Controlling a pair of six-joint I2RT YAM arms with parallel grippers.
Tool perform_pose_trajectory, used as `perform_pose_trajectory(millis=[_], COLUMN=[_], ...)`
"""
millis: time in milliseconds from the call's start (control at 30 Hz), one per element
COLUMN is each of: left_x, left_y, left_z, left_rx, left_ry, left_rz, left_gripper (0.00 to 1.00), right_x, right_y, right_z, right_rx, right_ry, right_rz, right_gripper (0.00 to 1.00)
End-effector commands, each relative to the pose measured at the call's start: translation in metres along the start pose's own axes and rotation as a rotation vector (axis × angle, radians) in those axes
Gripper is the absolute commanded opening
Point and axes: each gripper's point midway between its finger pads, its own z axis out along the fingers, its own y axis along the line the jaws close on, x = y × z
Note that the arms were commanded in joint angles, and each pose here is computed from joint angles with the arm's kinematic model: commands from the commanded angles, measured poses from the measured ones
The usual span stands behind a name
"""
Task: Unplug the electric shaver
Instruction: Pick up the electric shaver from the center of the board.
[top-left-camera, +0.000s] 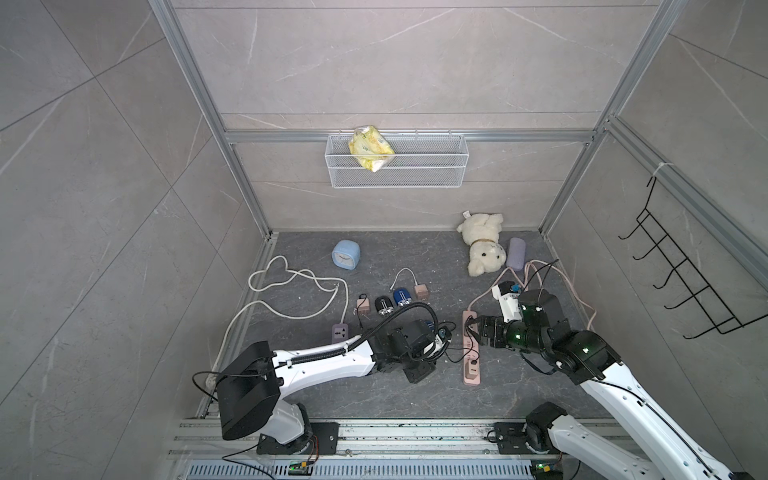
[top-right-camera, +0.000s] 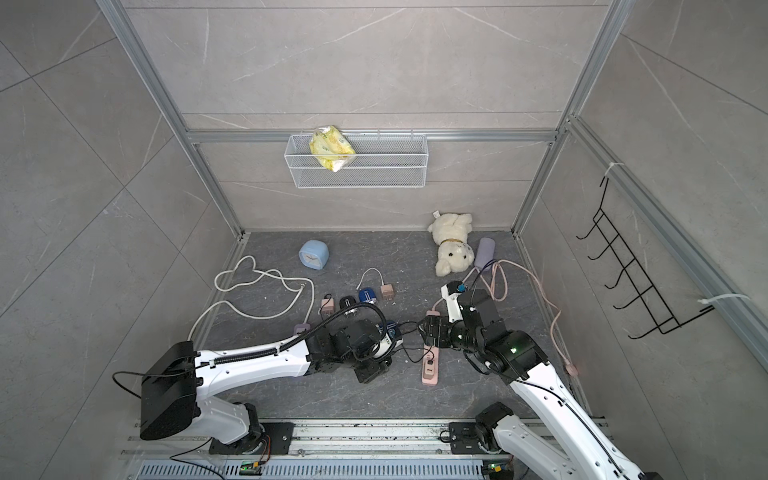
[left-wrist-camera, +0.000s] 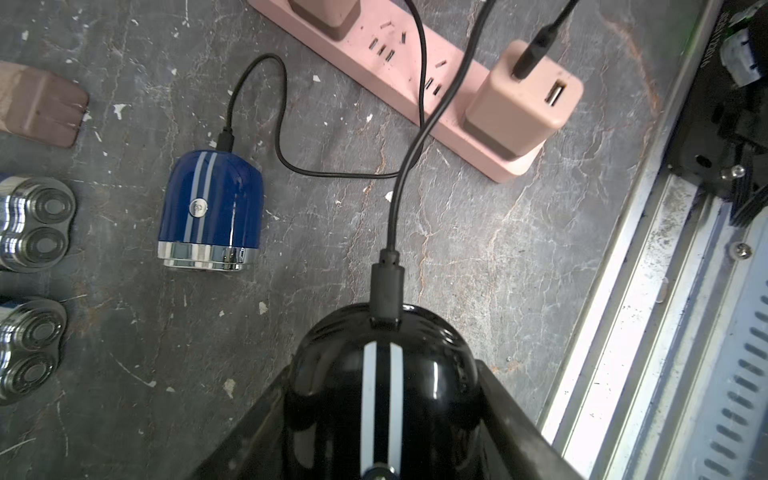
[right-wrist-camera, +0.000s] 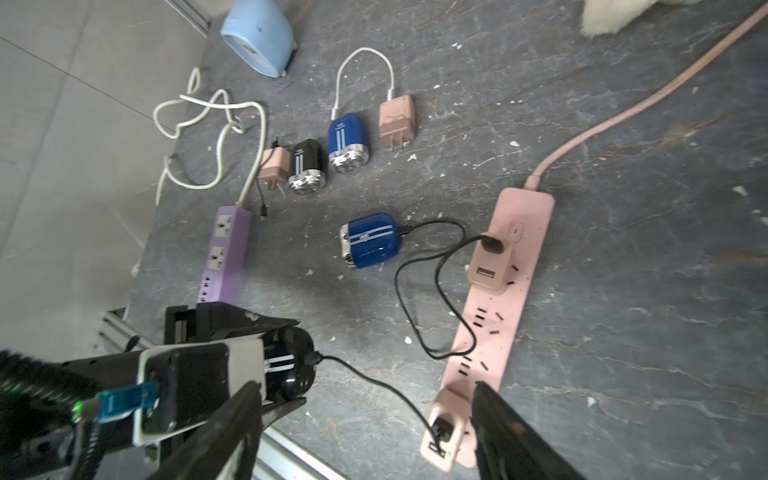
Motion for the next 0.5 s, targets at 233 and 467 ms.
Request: perform_pose_trajectory(millis=[233, 467], left_x=[-0.013, -0.021], left_y=[-0.005, -0.008], left_z=[-0.023, -0.031], left_rx=[0.034, 0.050], left_ry=[-0.076, -0.100], left_rz=[-0.029, -0.032], left_gripper=[0.46, 0.46], right_x=[0.052, 0.071], right_y=[0.048, 0.052], right_z=[0.000, 0.008], right_rx=[-0.361, -0.451], right_ry=[0.228, 0.282], right_rz=[0.201, 0.292], right_gripper=[0.57, 0.45])
